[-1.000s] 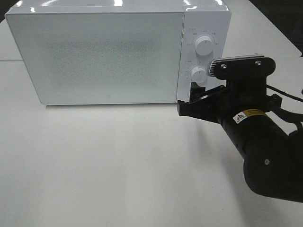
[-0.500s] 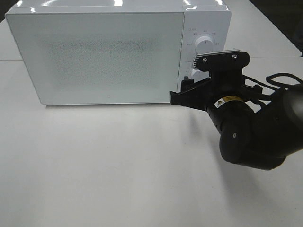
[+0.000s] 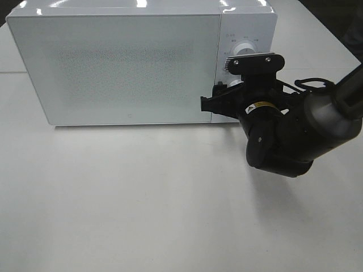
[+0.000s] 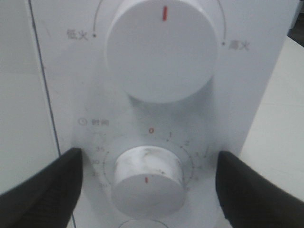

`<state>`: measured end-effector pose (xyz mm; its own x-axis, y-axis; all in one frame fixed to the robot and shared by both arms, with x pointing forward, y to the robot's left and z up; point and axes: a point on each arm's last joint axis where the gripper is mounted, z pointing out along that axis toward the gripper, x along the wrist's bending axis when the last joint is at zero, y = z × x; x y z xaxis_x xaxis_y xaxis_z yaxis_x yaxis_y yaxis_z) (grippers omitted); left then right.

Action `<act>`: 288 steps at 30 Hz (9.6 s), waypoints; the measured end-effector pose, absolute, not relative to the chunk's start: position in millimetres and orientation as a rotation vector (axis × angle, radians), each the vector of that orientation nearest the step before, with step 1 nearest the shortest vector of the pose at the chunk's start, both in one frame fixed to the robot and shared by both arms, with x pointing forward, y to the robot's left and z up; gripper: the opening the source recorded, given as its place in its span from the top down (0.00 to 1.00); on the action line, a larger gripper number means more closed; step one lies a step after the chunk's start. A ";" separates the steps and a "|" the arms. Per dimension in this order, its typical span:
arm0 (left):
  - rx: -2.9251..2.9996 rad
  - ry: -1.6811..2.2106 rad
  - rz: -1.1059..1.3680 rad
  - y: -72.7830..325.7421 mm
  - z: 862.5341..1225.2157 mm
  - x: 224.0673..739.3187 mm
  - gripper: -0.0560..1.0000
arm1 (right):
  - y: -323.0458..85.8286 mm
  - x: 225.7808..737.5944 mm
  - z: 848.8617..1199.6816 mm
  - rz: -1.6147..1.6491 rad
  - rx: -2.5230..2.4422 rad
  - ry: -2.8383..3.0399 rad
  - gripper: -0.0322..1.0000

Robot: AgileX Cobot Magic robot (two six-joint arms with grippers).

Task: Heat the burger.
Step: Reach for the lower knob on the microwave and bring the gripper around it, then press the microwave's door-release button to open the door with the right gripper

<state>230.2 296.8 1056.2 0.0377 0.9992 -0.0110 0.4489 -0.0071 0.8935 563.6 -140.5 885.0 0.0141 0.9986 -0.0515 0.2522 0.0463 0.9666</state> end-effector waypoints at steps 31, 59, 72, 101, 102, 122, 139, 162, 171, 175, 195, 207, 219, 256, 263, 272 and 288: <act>1.559 1.512 0.921 296.8 1056.2 230.2 0.01 | -139.1 565.6 879.9 1.063 1.412 1.359 0.55; 1.559 1.512 0.921 296.8 1056.2 230.2 0.01 | -138.6 562.7 878.3 1.980 2.456 0.096 0.54; 1.559 1.512 0.921 296.8 1056.2 230.2 0.01 | -138.5 562.6 878.5 2.069 2.573 -0.204 0.54; 1.559 1.512 0.921 296.8 1056.2 230.2 0.01 | -139.7 562.4 878.7 2.001 2.496 -0.117 0.53; 1.559 1.512 0.921 296.8 1056.2 230.2 0.01 | -139.5 562.2 878.6 1.997 2.492 -0.108 0.52; 1.559 1.512 0.921 296.8 1056.2 230.2 0.01 | -143.4 533.4 905.2 1.742 2.418 0.647 0.24; 1.559 1.512 0.921 296.8 1056.2 230.2 0.01 | -161.2 503.1 934.9 1.072 2.066 1.797 0.24; 1.559 1.512 0.921 296.8 1056.2 230.2 0.01 | -216.8 424.2 1062.4 0.590 1.626 2.275 0.24; 1.559 1.512 0.921 296.8 1056.2 230.2 0.01 | -237.2 381.3 1091.5 0.635 1.574 2.256 0.24; 1.559 1.512 0.921 296.8 1056.2 230.2 0.01 | -250.7 352.6 1107.1 0.708 1.526 2.217 0.24; 1.559 1.512 0.921 296.8 1056.2 230.2 0.01 | -295.3 261.2 1066.3 0.910 1.616 1.834 0.24; 1.559 1.512 0.921 296.8 1056.2 230.2 0.01 | -299.3 230.9 1049.6 1.009 1.590 1.614 0.24; 1.559 1.512 0.921 296.8 1056.2 230.2 0.01 | -298.9 230.6 1049.6 1.012 1.595 1.608 0.24; 1.559 1.512 0.921 296.8 1056.2 230.2 0.01 | -288.4 354.1 1064.8 1.022 1.591 1.596 0.24; 1.559 1.511 0.921 296.8 1056.3 230.2 0.01 | -285.8 385.5 1052.0 0.991 1.621 1.625 0.24; 1.559 1.511 0.921 296.8 1056.3 230.2 0.01 | -282.1 431.5 1031.5 1.002 1.610 1.611 0.24; 1.559 1.511 0.921 296.8 1056.3 230.2 0.01 | -278.0 474.6 982.9 1.108 1.491 1.497 0.24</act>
<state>230.2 296.8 1056.3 0.0376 0.9992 -0.0110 0.4480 -0.0070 0.8940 474.6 -278.0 982.9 -0.0529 0.9961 0.0708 0.3588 -0.0472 0.9322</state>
